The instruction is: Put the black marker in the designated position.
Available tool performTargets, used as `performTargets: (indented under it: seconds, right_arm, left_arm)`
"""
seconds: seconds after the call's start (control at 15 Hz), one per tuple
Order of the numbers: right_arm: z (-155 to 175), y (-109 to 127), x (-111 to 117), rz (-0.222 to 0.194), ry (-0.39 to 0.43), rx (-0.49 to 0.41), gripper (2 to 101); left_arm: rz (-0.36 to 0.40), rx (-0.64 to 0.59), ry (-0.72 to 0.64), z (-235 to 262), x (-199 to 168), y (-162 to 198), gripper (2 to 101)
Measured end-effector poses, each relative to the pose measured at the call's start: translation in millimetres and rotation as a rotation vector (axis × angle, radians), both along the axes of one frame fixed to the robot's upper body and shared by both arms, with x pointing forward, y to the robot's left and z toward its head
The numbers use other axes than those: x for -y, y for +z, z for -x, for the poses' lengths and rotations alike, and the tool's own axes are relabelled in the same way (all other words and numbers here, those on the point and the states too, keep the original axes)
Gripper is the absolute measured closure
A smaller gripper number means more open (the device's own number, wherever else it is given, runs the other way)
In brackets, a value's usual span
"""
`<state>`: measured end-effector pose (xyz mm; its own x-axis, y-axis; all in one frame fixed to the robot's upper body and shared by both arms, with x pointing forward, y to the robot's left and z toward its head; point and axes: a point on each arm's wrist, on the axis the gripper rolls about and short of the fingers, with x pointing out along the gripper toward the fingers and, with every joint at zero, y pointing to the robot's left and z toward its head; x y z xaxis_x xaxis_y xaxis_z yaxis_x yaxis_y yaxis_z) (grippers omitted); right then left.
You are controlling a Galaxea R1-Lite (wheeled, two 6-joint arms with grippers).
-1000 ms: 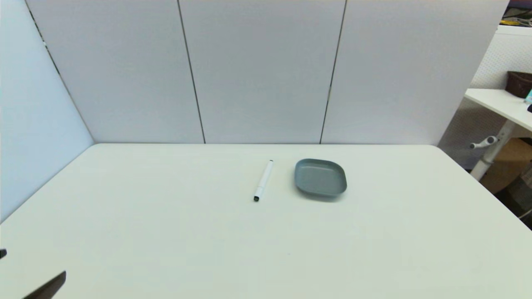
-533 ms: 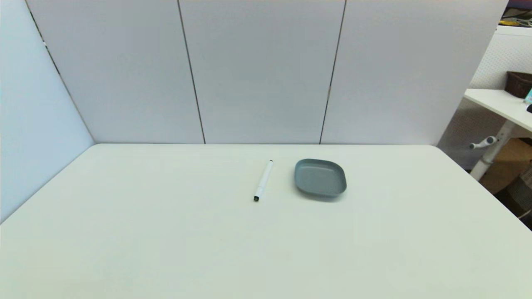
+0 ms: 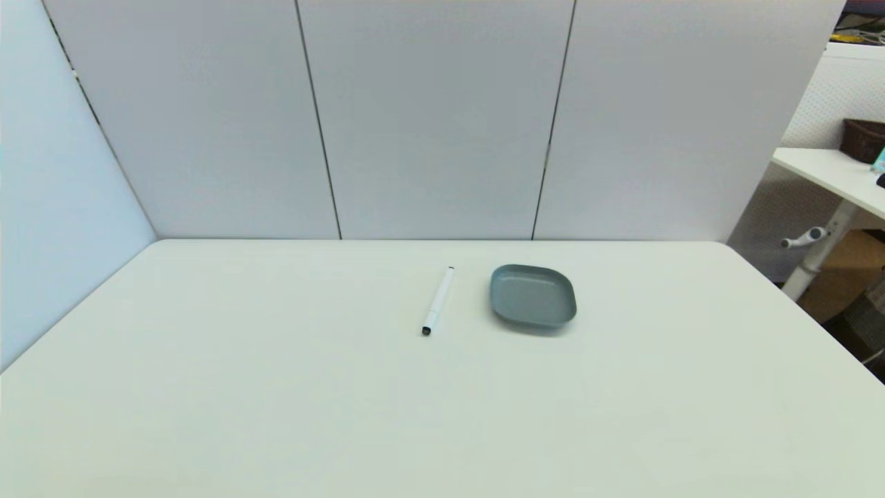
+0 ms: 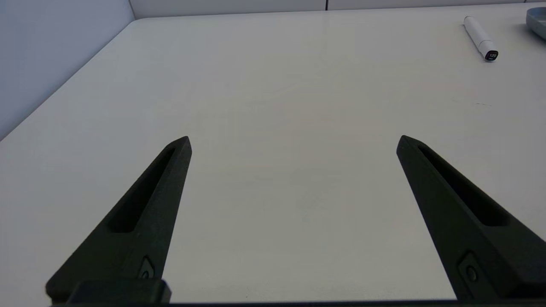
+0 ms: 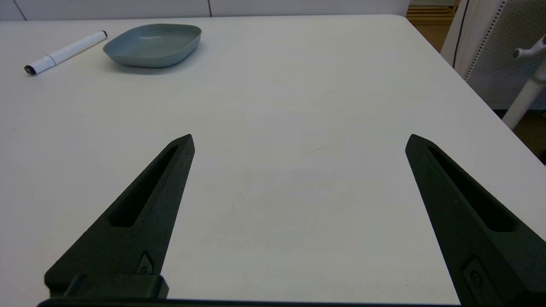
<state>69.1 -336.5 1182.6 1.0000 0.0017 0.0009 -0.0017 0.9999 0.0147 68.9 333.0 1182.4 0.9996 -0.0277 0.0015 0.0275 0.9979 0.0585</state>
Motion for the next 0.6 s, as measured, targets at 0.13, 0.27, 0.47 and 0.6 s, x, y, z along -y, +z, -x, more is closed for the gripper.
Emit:
performTargets:
  seconds: [0.13, 0.27, 0.47, 0.6]
  right_arm:
    - [0.0, 0.0, 0.0, 0.0, 0.0, 0.0, 4.3]
    - [0.0, 0.0, 0.0, 0.003, 0.0, 0.0, 4.3]
    - [0.0, 0.0, 0.0, 0.007, 0.001, 0.0, 4.3]
    - [0.0, 0.0, 0.0, 0.003, 0.0, 0.0, 4.3]
  left_arm:
    - [0.0, 0.0, 0.0, 0.0, 0.0, -0.2, 5.9]
    - [0.0, 0.0, 0.0, 0.0, 0.0, -0.2, 5.7]
    - [0.0, 0.0, 0.0, 0.0, 0.0, -0.2, 5.5]
    - [0.0, 0.0, 0.0, 0.0, 0.0, -0.2, 5.4]
